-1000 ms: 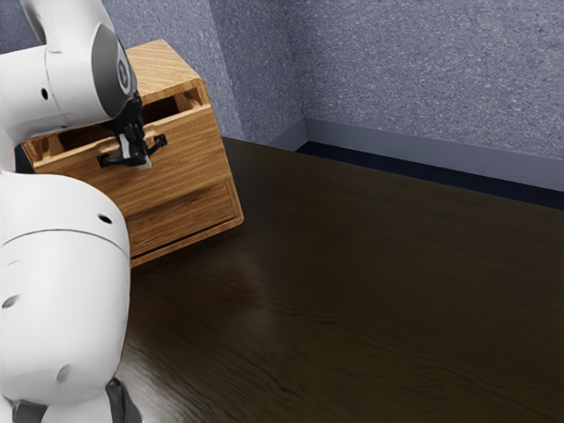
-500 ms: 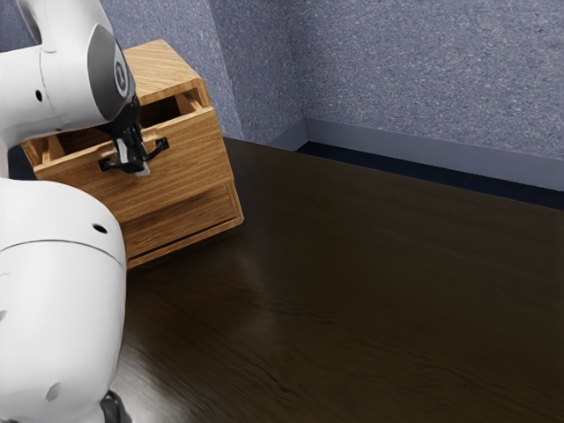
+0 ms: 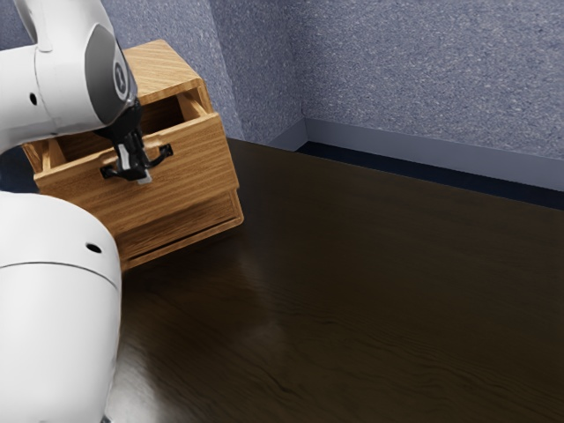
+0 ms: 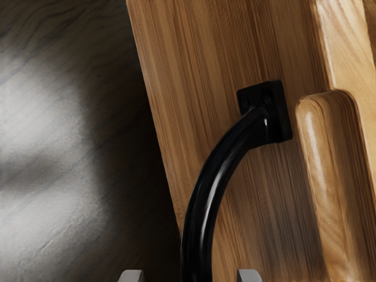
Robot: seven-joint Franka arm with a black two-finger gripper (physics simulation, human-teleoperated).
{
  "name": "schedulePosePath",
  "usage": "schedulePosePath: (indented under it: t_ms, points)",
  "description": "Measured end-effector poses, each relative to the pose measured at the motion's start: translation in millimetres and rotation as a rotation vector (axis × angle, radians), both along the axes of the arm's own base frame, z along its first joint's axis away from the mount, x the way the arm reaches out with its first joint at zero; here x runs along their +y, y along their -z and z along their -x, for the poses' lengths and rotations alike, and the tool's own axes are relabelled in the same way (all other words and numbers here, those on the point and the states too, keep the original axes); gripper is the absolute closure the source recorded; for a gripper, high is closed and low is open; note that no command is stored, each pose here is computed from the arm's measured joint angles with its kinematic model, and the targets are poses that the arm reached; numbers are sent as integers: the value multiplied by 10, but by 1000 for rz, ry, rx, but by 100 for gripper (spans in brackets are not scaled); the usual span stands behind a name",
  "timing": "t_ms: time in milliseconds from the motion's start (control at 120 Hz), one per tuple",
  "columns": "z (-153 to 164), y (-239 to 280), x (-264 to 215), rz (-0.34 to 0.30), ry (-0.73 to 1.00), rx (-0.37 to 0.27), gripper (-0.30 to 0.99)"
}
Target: Pull the drawer handle with one arm to open the drawer
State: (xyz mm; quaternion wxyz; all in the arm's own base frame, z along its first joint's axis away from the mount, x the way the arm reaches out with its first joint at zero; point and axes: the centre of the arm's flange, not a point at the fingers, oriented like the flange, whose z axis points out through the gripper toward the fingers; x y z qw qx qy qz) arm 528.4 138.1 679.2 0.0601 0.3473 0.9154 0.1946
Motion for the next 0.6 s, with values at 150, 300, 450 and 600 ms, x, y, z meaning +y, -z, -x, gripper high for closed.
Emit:
schedulePosePath:
  t_ms: [150, 300, 450, 600]
  points:
    - [31, -13, -85, -2, -7, 10, 56]
    - [27, -3, -135, 4, -15, 15, 56]
    - [8, 2, -225, 9, -14, 15, 56]
    - [3, 10, -308, 20, -18, 20, 56]
